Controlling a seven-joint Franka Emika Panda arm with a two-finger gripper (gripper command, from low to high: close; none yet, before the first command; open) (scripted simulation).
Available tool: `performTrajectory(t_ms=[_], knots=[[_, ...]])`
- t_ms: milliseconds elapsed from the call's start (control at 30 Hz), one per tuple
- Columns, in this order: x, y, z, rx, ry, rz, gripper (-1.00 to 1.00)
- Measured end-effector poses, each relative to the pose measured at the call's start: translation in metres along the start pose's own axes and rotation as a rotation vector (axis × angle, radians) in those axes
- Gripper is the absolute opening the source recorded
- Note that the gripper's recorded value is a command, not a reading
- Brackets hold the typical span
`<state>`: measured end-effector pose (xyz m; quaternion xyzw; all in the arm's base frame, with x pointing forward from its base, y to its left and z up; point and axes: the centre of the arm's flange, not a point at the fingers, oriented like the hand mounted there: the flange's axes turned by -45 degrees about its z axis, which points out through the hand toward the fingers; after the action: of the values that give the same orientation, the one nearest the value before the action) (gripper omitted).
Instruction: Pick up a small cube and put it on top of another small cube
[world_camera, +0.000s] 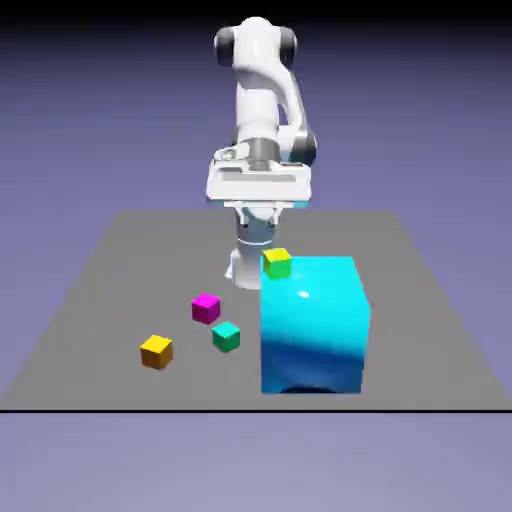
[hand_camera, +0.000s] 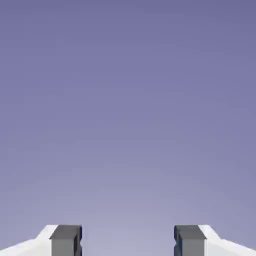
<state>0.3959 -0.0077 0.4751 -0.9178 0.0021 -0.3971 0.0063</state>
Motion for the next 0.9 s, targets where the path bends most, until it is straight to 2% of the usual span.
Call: performTrajectory(t_ms=[400,900], knots=[[0.014,0.026,0.086,-0.083,-0.091,-0.072,0.00],[-0.037,0.066,0.199,-0.233,-0.241,-0.337,0.00]])
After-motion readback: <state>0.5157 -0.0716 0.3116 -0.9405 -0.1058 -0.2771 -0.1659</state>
